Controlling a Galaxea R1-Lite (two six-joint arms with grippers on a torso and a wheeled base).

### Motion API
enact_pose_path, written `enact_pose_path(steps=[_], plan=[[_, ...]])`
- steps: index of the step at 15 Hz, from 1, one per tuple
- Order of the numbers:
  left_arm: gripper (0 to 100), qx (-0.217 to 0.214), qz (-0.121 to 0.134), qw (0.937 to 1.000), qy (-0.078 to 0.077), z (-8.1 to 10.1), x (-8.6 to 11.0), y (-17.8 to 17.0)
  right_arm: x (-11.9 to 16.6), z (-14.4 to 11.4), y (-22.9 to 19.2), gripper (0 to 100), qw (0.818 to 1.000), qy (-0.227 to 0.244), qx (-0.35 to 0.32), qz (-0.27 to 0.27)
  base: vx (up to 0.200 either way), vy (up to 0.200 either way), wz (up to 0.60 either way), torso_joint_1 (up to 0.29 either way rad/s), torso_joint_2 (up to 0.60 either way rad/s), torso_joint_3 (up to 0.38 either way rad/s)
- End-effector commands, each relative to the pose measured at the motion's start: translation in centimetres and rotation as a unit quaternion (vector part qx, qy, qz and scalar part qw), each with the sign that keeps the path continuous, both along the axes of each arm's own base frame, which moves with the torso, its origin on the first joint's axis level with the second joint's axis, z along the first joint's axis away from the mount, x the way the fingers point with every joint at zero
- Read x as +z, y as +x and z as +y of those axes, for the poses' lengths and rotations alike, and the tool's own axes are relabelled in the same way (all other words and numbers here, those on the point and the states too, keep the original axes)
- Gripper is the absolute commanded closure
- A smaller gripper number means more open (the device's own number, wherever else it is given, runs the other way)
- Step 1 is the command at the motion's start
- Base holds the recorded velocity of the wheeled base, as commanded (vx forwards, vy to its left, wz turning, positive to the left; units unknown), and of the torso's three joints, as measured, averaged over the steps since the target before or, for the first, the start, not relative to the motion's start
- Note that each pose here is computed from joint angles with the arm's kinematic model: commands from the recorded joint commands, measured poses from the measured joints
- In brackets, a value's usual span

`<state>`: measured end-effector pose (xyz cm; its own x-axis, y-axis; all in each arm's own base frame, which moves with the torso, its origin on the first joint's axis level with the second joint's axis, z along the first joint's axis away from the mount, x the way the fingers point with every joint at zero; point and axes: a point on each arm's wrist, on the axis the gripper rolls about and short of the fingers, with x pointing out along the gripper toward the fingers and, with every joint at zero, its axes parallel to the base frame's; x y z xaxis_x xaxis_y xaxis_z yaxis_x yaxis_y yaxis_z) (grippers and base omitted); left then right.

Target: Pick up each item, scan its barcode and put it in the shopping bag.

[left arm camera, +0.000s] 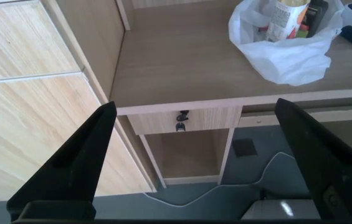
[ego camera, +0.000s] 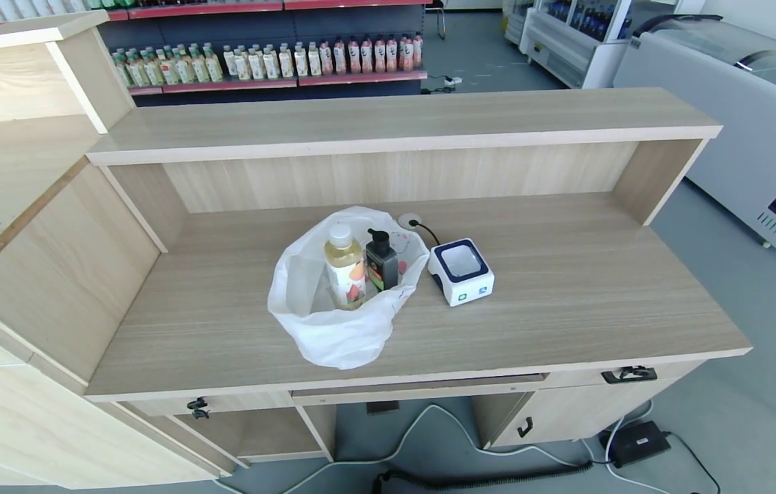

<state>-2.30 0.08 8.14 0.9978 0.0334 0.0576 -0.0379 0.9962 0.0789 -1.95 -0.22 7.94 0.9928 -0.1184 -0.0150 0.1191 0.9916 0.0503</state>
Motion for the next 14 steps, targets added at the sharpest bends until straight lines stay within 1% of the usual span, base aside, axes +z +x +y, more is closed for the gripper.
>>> enact_pose_path(steps=[1, 3, 14], plan=[[0, 0.0, -0.001, 1.0, 0.0, 0.0, 0.02, 0.0, -0.31, -0.01, -0.34, 0, 1.0, 0.018, 0.006, -0.013, 0.0, 0.0, 0.0, 0.0, 0.0, 0.0], [0, 0.0, 0.0, 1.0, 0.0, 0.0, 0.0, 0.0, -0.34, -0.02, -0.34, 0, 0.999, 0.031, 0.004, -0.013, 0.0, 0.0, 0.0, 0.0, 0.0, 0.0], [0, 0.0, 0.0, 1.0, 0.0, 0.0, 0.0, 0.0, -0.36, -0.02, -0.34, 0, 0.999, 0.029, 0.005, -0.012, 0.0, 0.0, 0.0, 0.0, 0.0, 0.0]])
